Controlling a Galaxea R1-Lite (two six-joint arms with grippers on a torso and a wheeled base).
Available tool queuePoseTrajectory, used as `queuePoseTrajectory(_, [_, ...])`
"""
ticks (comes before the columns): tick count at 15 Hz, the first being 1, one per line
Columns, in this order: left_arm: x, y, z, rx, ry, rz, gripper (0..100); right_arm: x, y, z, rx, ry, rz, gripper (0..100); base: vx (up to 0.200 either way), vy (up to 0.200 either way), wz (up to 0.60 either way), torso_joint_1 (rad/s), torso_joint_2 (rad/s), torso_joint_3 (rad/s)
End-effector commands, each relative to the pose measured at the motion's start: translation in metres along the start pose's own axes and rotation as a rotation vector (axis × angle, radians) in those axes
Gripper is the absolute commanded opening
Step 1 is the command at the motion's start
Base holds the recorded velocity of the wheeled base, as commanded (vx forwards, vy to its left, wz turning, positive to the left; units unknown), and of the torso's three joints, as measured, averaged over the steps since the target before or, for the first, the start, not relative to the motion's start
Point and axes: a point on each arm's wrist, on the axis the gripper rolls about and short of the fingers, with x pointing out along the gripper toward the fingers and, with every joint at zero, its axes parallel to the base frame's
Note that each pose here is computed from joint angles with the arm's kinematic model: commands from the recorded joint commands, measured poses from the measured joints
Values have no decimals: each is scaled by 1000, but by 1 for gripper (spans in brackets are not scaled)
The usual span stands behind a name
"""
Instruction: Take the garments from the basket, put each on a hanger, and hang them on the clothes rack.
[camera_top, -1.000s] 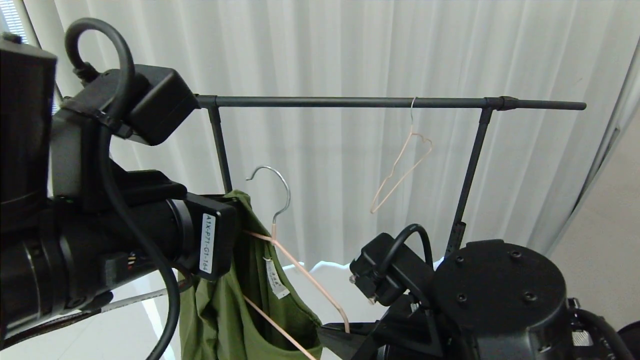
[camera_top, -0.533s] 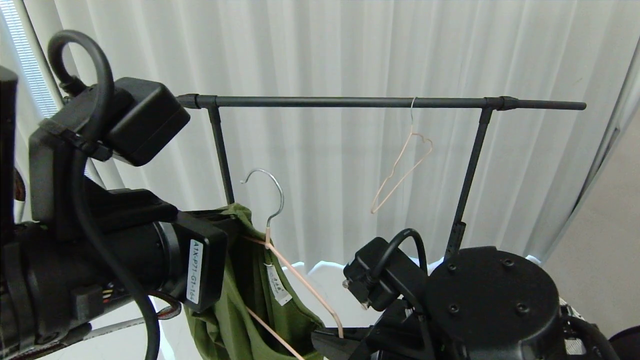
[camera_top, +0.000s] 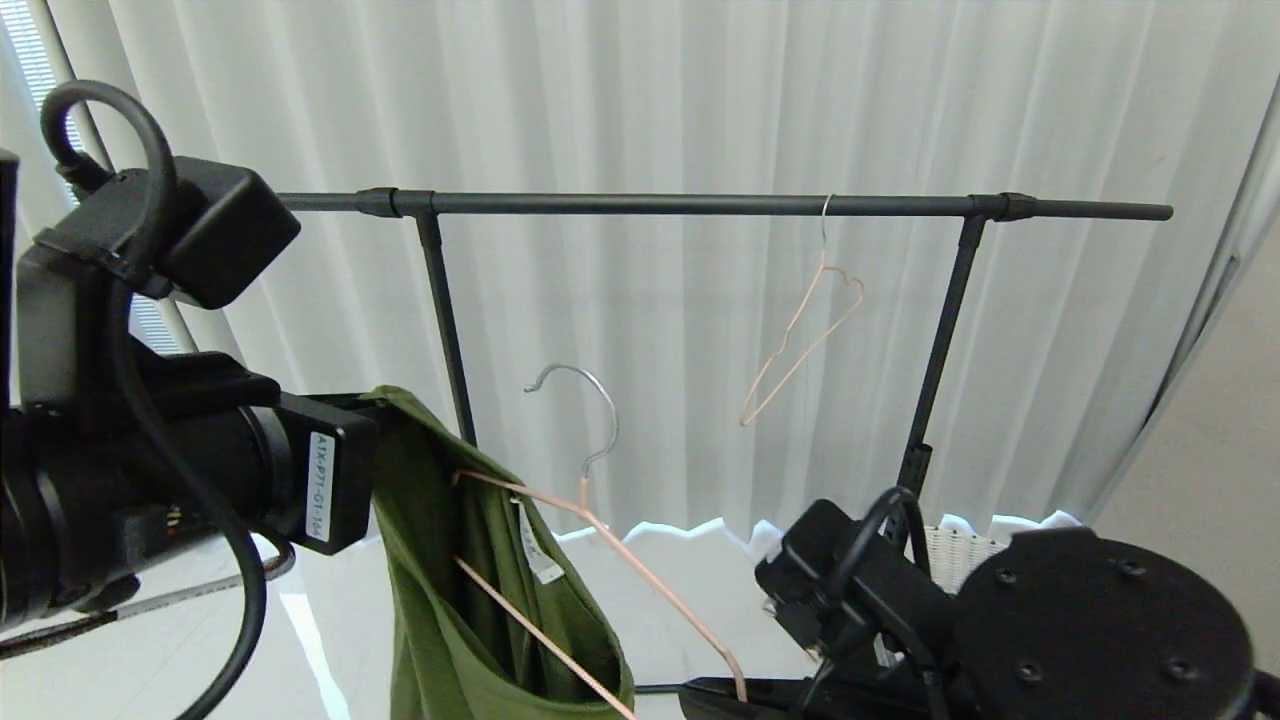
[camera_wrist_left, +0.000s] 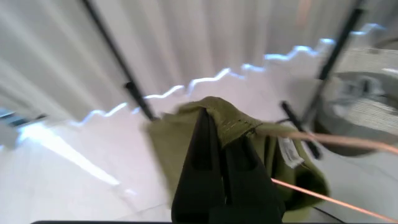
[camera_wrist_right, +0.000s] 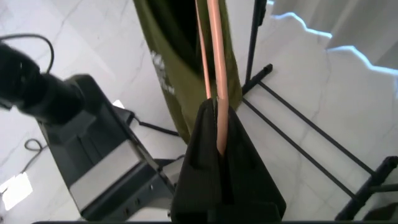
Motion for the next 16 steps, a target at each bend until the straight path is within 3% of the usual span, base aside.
queuePoseTrajectory(1, [8, 13, 1, -4, 21, 58, 0, -31, -5, -8, -17, -26, 27, 0, 0, 0, 0, 0, 0, 0])
queuePoseTrajectory(8, [23, 8, -4, 15, 73, 56, 0, -84, -20, -26, -75, -61, 149, 0, 0, 0, 0, 0, 0, 0])
queuePoseTrajectory(13, [18, 0, -4, 35, 60, 8, 0, -85, -18, -25, -82, -49, 213, 0, 0, 0, 0, 0, 0, 0])
queuePoseTrajectory(16, [16, -5, -3, 45, 52, -20, 0, -72, -31, -26, -87, -20, 140, 0, 0, 0, 0, 0, 0, 0])
